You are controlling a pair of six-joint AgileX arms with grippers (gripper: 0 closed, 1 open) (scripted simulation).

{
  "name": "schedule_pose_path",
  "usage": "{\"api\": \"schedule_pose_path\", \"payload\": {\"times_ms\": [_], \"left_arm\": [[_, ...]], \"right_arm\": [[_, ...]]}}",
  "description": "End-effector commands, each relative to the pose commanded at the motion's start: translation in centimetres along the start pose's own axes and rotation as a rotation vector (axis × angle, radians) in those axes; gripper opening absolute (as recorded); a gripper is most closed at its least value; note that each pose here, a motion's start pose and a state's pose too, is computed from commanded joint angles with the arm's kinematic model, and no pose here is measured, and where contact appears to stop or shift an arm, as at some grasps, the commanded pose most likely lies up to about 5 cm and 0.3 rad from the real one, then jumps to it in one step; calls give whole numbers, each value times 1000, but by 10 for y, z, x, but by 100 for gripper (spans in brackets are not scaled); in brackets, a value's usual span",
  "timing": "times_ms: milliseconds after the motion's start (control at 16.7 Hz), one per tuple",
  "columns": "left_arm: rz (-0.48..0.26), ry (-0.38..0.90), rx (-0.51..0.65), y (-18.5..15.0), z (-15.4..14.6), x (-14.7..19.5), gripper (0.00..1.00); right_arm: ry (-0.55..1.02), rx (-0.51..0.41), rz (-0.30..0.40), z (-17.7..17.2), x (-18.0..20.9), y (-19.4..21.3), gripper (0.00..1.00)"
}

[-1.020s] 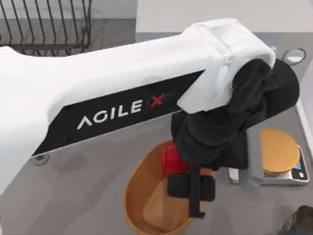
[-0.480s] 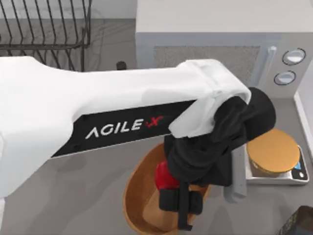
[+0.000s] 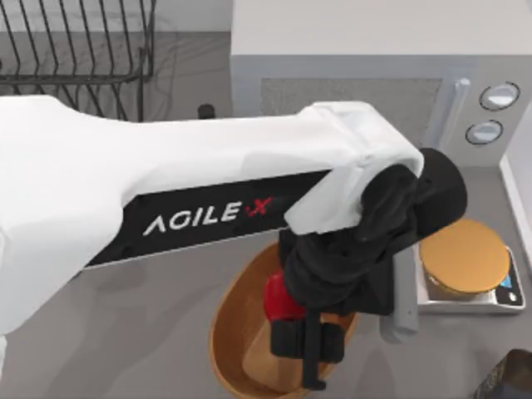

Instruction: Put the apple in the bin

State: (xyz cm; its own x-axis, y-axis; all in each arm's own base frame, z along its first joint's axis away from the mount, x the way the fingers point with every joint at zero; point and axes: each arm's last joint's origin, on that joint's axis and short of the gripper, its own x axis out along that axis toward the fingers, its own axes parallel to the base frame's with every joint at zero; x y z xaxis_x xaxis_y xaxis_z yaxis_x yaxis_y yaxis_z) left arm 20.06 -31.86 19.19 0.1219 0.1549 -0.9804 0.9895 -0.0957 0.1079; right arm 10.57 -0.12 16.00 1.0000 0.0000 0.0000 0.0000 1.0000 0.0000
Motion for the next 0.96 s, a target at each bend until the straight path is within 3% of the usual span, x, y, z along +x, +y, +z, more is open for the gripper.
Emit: {"api": "schedule_pose_path", "payload": {"times_ms": [600, 960], "left_arm": [[0, 0, 0, 0, 0, 0, 98], [0, 0, 0, 0, 0, 0, 100]], "right_arm": [[0, 0, 0, 0, 0, 0, 100], [0, 0, 0, 0, 0, 0, 100]]}}
